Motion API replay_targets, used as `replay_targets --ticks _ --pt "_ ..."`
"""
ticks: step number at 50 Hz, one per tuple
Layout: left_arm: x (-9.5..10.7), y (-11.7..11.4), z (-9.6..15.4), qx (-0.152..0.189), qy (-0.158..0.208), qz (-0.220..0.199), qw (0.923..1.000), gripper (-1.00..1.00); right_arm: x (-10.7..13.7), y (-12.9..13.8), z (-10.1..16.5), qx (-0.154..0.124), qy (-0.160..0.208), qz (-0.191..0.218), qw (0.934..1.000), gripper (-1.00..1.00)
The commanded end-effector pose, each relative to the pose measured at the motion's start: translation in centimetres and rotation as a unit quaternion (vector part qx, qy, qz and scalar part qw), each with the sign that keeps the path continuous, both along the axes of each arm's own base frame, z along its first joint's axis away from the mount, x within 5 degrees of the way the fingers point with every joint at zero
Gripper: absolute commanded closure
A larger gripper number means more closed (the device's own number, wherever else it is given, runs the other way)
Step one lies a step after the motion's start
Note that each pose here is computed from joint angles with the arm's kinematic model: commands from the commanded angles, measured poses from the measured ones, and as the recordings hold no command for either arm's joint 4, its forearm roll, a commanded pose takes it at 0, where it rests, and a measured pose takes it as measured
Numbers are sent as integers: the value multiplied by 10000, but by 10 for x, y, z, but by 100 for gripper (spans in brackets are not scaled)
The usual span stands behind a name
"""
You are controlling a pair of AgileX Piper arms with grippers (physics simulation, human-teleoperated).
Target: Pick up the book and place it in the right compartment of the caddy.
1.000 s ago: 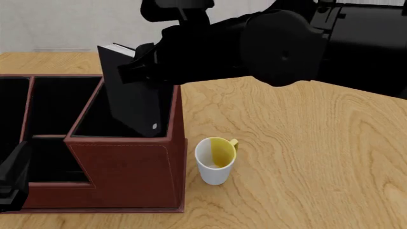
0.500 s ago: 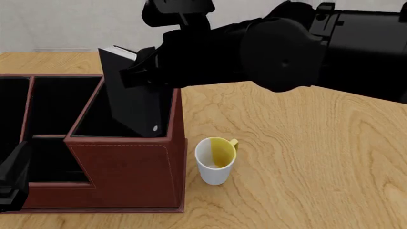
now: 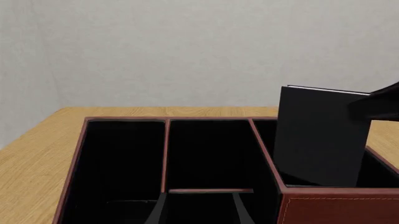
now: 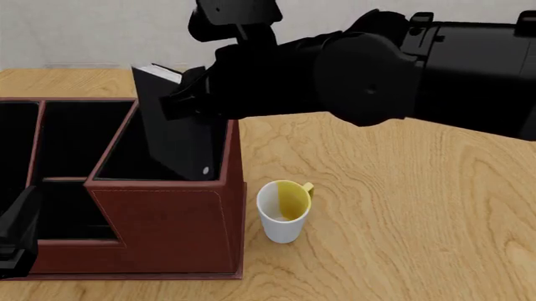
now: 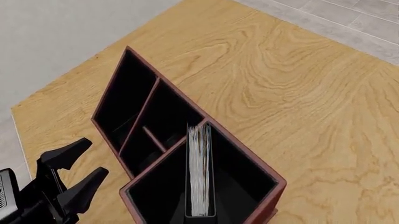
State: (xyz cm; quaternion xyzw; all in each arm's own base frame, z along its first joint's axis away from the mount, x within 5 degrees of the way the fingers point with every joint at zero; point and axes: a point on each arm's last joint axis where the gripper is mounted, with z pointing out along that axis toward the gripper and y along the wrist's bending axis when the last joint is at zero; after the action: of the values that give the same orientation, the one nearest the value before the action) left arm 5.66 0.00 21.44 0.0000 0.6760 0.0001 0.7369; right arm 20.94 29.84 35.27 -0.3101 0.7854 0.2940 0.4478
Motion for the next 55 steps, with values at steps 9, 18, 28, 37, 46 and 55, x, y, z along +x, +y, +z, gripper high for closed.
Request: replay_targets --ticks 9,18,28,37,46,55 --pt "0 0 0 1 0 0 10000 -100 -1 1 0 120 55 -30 9999 100" --pt "0 0 0 0 0 0 10000 -100 -1 1 -3 112 74 -31 9999 100" --pt "0 0 0 0 0 0 10000 -100 0 0 -5 107 78 -43 9999 100" --pt "0 0 0 0 0 0 10000 -100 1 0 -7 97 71 -52 9999 100" --pt "0 0 0 1 1 0 10000 -100 1 0 -6 107 76 -58 9999 100" --pt "0 0 0 0 -1 0 10000 -100 1 0 -7 121 88 -63 9999 100"
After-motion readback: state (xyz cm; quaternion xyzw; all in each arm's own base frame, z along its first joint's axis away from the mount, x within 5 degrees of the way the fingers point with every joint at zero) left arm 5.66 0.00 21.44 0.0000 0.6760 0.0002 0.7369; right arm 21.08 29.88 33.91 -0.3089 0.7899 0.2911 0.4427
